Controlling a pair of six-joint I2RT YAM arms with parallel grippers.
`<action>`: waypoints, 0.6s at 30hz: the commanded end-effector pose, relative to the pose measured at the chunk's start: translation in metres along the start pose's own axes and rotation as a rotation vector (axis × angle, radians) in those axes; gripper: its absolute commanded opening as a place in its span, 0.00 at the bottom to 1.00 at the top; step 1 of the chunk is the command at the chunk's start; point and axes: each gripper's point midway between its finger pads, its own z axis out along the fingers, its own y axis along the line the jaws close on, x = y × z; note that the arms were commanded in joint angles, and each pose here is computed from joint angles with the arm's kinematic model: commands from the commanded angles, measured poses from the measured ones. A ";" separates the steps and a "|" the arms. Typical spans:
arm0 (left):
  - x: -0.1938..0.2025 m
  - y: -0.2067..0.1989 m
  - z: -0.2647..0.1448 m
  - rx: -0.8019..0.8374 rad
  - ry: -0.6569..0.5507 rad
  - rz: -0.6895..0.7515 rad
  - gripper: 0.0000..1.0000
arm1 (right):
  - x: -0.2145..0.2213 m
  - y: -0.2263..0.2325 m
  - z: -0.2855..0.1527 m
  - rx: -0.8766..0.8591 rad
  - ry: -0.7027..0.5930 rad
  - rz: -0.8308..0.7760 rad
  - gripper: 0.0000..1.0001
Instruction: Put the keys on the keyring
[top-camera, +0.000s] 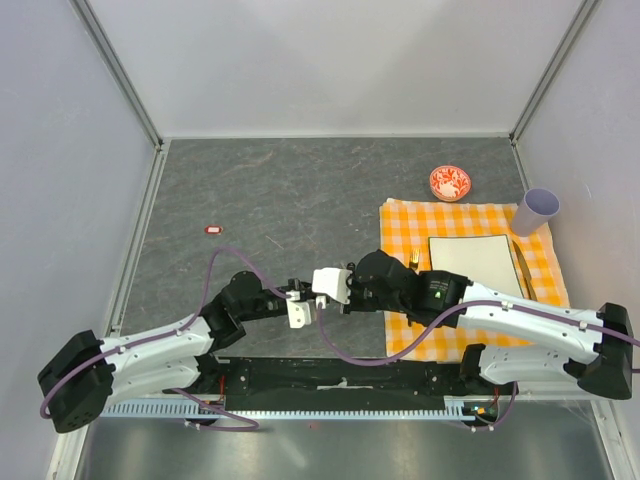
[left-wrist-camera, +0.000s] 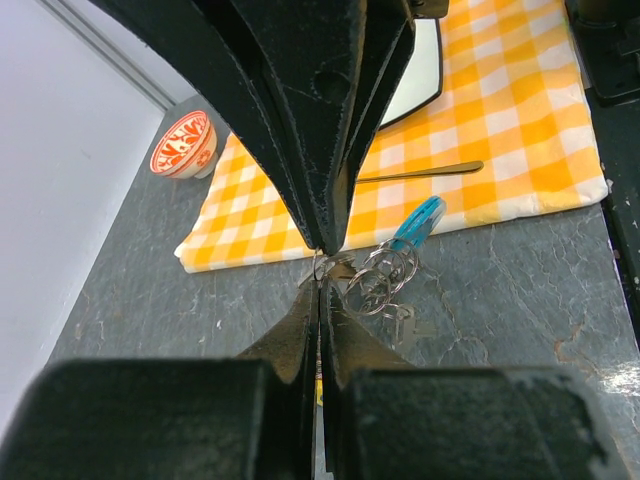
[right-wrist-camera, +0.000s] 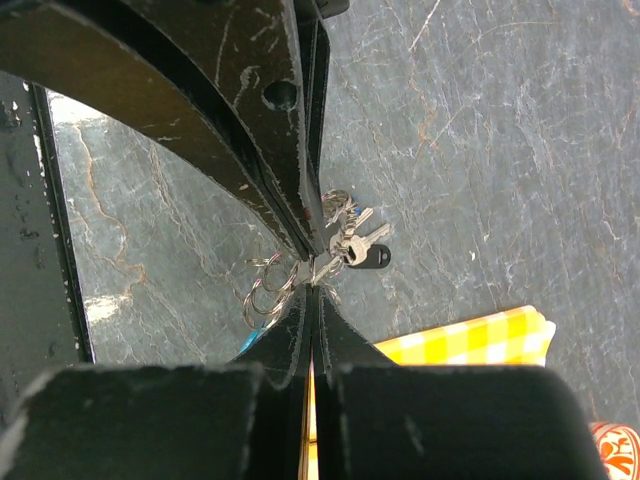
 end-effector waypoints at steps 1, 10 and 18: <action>-0.052 0.024 -0.003 -0.092 -0.185 0.100 0.02 | -0.011 -0.003 0.005 0.005 -0.042 0.024 0.00; -0.061 0.031 -0.014 -0.175 -0.244 0.099 0.02 | -0.001 0.004 0.012 -0.048 -0.015 0.053 0.00; -0.060 0.027 -0.013 -0.161 -0.252 0.087 0.02 | -0.005 -0.001 0.011 -0.033 -0.032 0.072 0.00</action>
